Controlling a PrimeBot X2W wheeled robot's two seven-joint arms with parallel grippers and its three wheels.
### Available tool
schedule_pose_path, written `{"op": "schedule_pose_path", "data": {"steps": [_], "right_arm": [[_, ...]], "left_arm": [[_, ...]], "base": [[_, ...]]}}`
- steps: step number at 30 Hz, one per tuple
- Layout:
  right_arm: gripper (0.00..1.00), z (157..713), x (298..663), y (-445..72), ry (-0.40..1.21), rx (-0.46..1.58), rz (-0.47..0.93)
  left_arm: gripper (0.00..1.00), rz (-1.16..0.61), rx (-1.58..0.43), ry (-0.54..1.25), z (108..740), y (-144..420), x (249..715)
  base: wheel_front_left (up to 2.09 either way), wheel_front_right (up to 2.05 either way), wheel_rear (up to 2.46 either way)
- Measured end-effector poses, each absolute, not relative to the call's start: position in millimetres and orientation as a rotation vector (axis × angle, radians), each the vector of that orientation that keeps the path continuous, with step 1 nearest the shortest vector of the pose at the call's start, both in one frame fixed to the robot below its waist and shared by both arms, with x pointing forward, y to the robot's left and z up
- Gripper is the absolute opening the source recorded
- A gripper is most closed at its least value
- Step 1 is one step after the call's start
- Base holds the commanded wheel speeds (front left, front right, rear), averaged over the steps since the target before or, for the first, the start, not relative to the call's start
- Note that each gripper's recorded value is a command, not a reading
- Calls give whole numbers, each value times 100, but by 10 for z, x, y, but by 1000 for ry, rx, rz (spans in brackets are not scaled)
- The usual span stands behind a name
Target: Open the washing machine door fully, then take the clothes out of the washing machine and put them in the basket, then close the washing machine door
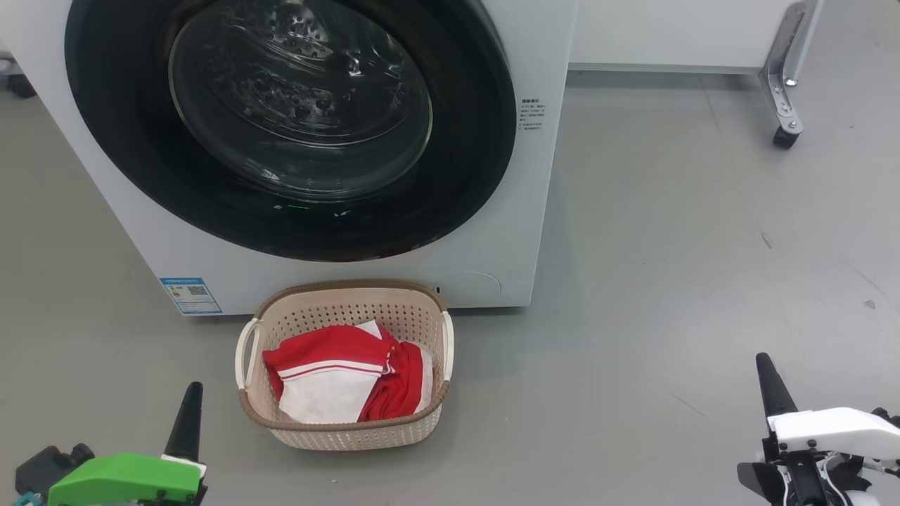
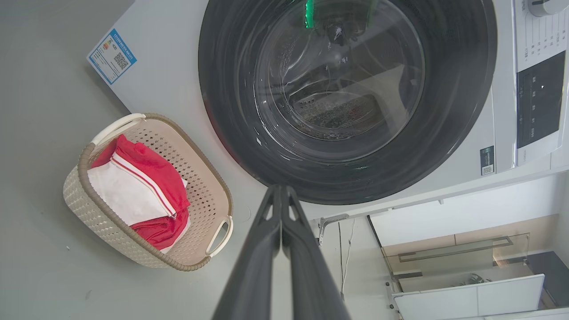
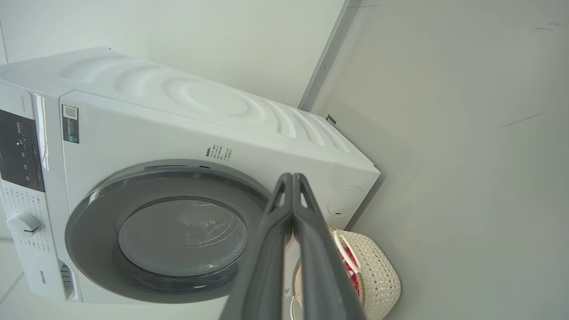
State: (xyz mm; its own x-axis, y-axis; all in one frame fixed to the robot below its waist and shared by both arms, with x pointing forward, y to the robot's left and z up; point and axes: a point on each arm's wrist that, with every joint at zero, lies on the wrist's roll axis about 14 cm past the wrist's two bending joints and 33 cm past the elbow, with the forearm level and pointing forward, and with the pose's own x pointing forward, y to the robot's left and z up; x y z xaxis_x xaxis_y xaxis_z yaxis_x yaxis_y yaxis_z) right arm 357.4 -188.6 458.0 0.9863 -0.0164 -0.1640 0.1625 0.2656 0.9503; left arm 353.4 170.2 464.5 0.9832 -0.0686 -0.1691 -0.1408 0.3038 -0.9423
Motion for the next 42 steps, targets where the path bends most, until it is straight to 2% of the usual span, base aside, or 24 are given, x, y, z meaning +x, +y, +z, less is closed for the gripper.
{"op": "schedule_pose_path", "data": {"steps": [23, 42], "right_arm": [[0, 4751, 3718, -2025, 60, 1583, -106], [0, 4766, 3737, -2033, 55, 1589, -105]], "left_arm": [[0, 60, -1564, 109, 4754, 1851, 3695], [0, 68, -1570, 108, 4736, 1865, 3698]], "base": [[0, 0, 0], [0, 0, 0]]}}
